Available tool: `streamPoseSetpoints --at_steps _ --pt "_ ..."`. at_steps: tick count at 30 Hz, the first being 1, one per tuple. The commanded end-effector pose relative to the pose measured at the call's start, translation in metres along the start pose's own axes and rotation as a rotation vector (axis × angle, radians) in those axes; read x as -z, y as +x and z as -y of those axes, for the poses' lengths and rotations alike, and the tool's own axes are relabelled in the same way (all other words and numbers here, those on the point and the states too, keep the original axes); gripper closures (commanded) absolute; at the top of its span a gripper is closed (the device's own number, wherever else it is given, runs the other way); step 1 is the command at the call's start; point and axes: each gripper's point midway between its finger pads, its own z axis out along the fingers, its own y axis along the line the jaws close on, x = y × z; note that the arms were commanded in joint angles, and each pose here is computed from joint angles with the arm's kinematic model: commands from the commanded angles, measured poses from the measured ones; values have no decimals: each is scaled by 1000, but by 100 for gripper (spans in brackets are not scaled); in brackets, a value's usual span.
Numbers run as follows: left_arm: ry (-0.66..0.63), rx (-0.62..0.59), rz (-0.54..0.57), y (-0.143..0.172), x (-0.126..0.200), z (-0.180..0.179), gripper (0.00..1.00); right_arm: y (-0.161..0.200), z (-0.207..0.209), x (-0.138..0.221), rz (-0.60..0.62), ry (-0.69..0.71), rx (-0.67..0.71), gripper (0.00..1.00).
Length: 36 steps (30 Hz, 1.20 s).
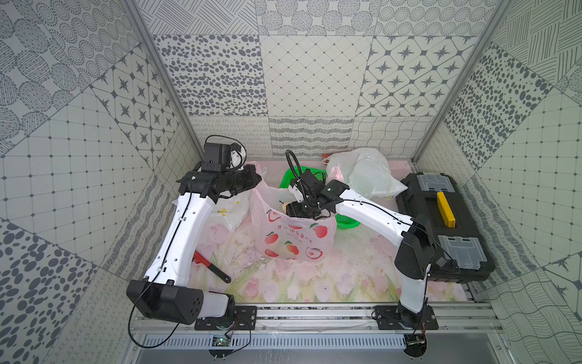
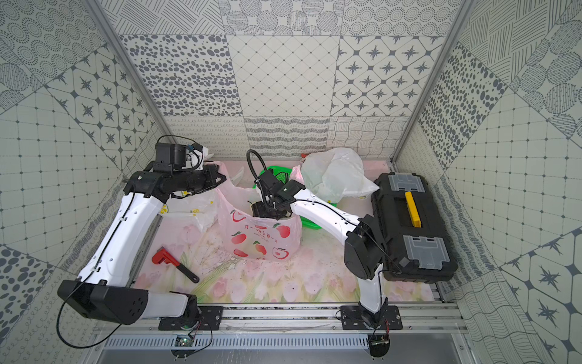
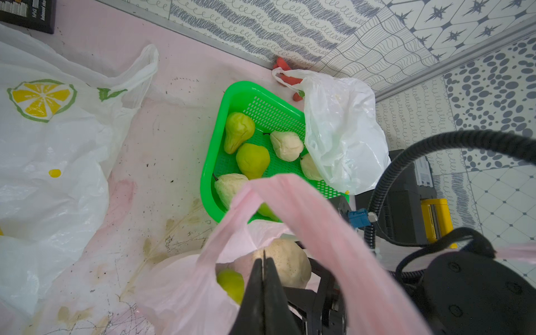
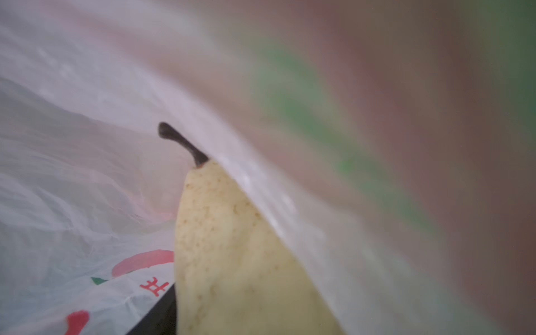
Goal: Place the pears into plastic bags & tie knots
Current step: Place the pear in the plastic bag, then place the plastic bag at the center of the board.
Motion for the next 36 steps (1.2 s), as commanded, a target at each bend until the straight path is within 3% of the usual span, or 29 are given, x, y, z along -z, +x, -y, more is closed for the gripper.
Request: streamPoseSetpoints --at_steps 1,9,14,19,22,25,31,34,36 --pt "24 -35 20 -6 -6 3 100 -8 -12 35 58 -55 22 20" --pt "-9 -15 7 -3 -9 -5 100 -19 -35 123 159 -123 9 11" --pt "-29 -10 10 -3 -7 -7 100 -28 -39 218 341 -138 -27 19" --pt "-24 -14 14 -5 -3 -4 100 -24 9 280 466 -24 -179 27" --pt "-12 -15 16 -5 -1 -1 100 -13 50 288 478 119 -261 28" --pt "2 -16 12 -4 0 2 100 -8 72 273 433 209 -282 28" --pt "31 -48 -5 3 4 14 100 -37 64 223 412 161 -239 32" --pt "49 -76 -11 10 11 22 100 -50 59 205 434 151 -202 43" --pt "60 -101 -18 16 18 28 100 -54 51 201 448 118 -189 59"
